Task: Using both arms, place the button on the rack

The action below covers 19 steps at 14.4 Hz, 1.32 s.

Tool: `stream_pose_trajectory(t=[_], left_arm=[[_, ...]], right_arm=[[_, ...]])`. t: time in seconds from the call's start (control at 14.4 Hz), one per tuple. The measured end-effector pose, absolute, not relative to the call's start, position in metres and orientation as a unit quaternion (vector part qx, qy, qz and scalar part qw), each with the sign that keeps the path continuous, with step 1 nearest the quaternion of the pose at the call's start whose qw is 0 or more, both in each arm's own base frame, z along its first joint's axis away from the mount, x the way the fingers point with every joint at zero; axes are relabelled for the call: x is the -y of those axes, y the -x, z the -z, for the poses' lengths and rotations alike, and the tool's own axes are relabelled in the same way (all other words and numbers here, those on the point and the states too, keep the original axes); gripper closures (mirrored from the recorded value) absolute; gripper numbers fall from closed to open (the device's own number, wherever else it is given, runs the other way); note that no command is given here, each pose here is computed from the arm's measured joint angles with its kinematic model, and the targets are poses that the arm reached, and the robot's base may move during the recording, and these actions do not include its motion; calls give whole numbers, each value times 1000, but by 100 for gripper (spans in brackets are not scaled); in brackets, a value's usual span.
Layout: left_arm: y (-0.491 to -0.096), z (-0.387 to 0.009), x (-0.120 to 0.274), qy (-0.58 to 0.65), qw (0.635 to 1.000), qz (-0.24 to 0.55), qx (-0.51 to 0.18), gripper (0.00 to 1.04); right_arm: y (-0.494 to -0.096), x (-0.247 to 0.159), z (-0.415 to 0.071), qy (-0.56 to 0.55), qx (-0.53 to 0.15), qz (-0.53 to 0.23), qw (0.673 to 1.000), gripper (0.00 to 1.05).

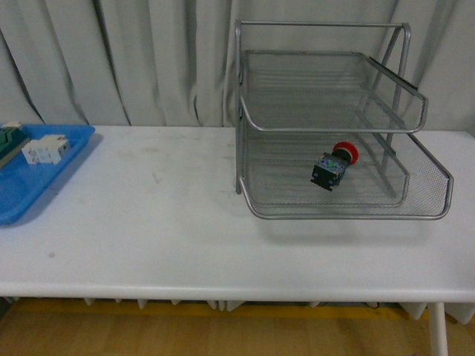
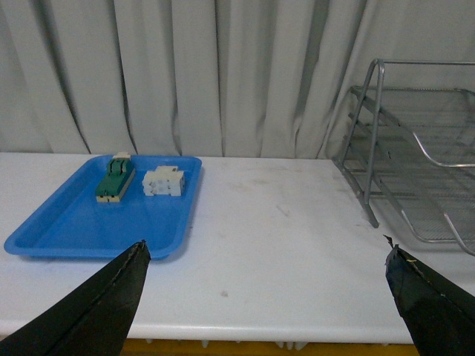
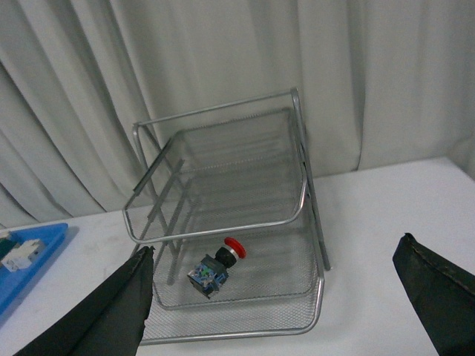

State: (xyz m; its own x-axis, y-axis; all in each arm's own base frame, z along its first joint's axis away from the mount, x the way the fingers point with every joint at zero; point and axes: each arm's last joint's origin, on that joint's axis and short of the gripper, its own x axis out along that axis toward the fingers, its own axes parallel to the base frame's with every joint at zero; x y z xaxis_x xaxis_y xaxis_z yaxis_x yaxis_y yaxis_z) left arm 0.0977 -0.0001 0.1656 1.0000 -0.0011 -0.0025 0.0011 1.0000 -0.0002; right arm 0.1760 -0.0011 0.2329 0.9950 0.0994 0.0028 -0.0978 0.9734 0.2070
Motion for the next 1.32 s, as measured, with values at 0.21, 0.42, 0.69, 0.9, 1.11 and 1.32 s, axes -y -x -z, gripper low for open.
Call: stream_pose_trajectory(t=[0.21,0.42,0.69,0.9,1.11,1.32], left_arm=[[-98,-166,0,0,1000,1,-1,7],[-98,-166,0,0,1000,1,-1,7],[-98,-166,0,0,1000,1,-1,7],[-98,-166,0,0,1000,0,-1,7],[-98,-166,0,0,1000,0,-1,7],[-98,-166,0,0,1000,0,-1,7]], right_arm=[[-257,-6,-230,-143,-135,-42,980,6],[-310,-30,-219,-126,-253,-62,957,13],[-322,-50,-195,-82,-336,-92,934,57],[-323,-67,-174,-51,-387,-130,911,97],[-324,-76,-150,-9,-418,-149,896,103],[-329,-81,-126,7,-446,-148,883,103]])
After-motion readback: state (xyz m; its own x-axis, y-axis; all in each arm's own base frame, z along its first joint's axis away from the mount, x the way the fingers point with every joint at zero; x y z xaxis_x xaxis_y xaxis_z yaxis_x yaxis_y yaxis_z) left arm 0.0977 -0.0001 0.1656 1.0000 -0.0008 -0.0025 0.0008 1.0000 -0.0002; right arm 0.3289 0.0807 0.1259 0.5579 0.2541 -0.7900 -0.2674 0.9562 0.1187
